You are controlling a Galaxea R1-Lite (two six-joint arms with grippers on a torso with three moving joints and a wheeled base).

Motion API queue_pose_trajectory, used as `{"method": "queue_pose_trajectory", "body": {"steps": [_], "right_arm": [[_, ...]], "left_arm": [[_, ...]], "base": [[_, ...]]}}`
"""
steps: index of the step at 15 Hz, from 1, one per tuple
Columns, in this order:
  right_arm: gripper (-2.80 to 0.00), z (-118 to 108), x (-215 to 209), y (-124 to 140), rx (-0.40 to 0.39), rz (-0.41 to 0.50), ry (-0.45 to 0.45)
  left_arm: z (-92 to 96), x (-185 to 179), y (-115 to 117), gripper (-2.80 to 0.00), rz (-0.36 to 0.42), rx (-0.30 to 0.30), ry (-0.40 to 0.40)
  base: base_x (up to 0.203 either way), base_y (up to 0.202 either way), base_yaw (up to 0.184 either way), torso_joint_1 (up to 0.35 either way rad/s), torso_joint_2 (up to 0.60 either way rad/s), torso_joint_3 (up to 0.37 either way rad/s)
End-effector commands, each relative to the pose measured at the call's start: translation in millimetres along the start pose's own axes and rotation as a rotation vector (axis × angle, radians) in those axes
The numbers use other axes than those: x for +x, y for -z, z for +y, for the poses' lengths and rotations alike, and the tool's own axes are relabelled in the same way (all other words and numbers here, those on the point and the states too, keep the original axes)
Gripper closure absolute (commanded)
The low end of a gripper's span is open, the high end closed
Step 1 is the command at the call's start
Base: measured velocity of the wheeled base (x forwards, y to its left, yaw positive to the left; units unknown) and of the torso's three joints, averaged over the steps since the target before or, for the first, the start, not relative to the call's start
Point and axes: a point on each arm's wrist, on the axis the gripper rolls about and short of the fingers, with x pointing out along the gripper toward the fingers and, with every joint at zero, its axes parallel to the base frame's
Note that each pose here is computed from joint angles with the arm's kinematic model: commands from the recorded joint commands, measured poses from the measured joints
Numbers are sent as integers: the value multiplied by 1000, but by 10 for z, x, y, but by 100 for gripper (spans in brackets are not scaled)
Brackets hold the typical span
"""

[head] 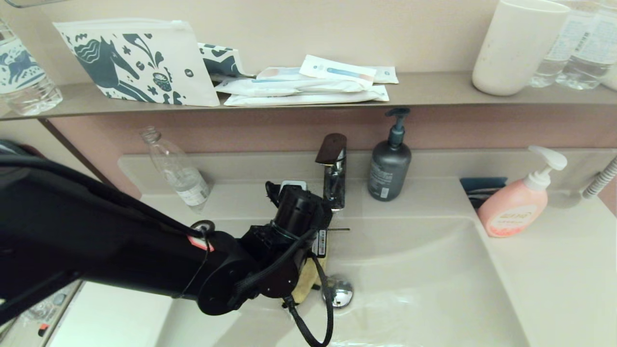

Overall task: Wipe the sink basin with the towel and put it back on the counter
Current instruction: Wipe the sink

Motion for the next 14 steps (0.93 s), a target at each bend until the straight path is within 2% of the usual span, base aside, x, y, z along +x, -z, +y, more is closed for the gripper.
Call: {"method": "queue_pose_trajectory", "body": {"steps": [1, 10, 14], "right_arm": [[0, 0, -1, -1, 0, -1, -1], [0, 0, 0, -1, 0, -1, -1], [0, 0, 0, 1, 0, 0, -1]], "left_arm": [[-108, -18, 3, 0, -10, -14, 19], [-568, 32, -44, 0, -58, -24, 75], [-696, 44, -73, 0, -88, -35, 64]], "base": [[0, 0, 0, 0, 0, 0], [0, 0, 0, 0, 0, 0], [0, 0, 0, 0, 0, 0]]}}
